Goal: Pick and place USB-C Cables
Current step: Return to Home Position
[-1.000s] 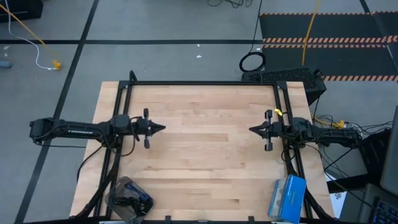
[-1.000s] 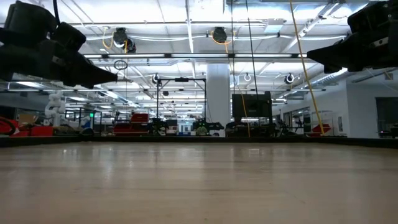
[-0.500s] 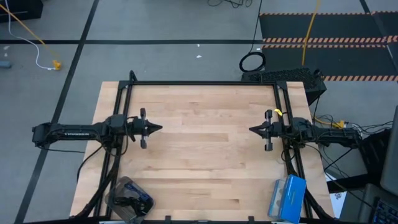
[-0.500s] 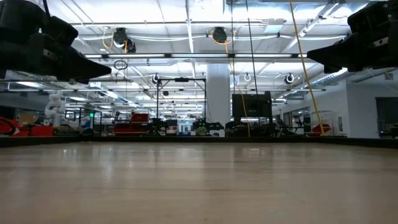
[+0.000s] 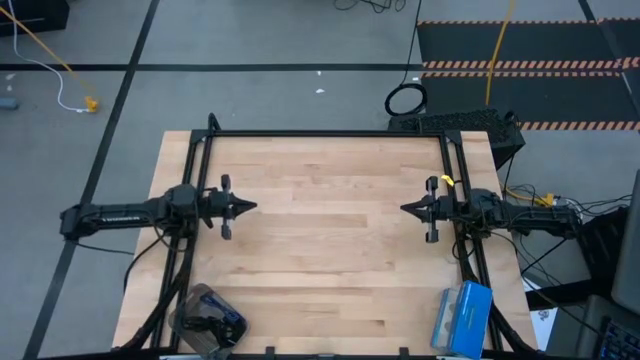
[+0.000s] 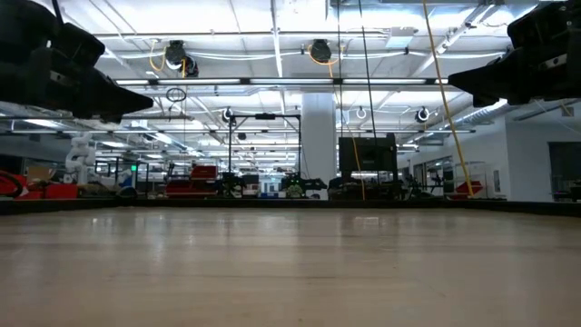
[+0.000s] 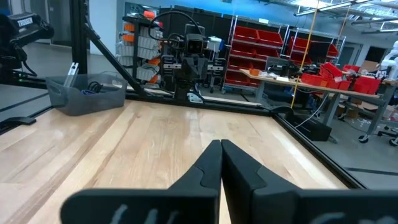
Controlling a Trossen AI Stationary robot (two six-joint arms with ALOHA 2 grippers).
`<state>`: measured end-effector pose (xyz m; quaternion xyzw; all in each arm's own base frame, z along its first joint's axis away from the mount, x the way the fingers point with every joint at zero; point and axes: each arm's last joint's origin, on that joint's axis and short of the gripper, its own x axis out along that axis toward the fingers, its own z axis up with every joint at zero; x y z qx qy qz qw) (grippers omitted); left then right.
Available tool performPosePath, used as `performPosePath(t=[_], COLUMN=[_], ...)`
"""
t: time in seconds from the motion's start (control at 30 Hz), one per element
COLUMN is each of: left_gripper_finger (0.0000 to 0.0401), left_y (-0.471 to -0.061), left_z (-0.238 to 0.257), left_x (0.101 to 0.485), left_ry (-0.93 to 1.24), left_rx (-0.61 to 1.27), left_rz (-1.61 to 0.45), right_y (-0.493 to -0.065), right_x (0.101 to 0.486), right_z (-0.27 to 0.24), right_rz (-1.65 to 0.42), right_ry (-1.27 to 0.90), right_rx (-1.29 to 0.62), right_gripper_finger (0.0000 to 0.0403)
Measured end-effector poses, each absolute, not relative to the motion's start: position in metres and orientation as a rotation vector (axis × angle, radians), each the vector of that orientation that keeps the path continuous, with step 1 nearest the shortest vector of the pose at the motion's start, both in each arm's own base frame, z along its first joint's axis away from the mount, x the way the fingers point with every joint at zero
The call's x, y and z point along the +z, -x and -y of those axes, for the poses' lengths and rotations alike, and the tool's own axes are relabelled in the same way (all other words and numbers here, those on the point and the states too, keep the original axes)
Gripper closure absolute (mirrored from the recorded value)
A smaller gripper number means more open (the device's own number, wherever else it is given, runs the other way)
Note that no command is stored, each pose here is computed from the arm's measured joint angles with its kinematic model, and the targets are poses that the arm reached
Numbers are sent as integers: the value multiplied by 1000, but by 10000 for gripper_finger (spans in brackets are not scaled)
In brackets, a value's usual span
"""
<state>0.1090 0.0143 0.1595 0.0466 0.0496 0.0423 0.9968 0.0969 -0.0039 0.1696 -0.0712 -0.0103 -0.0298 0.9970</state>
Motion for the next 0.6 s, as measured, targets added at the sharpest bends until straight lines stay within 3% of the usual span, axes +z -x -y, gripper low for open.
performPosePath(t=[0.6], left_gripper_finger=[399], left_y=[-105], left_z=[-8], left_x=[158], left_ry=[-89], left_rx=[32], left_rz=[-108], right_y=[-97], right_x=[170], right_z=[4], right_rz=[21], right_ry=[143], right_rx=[-59], right_gripper_finger=[403])
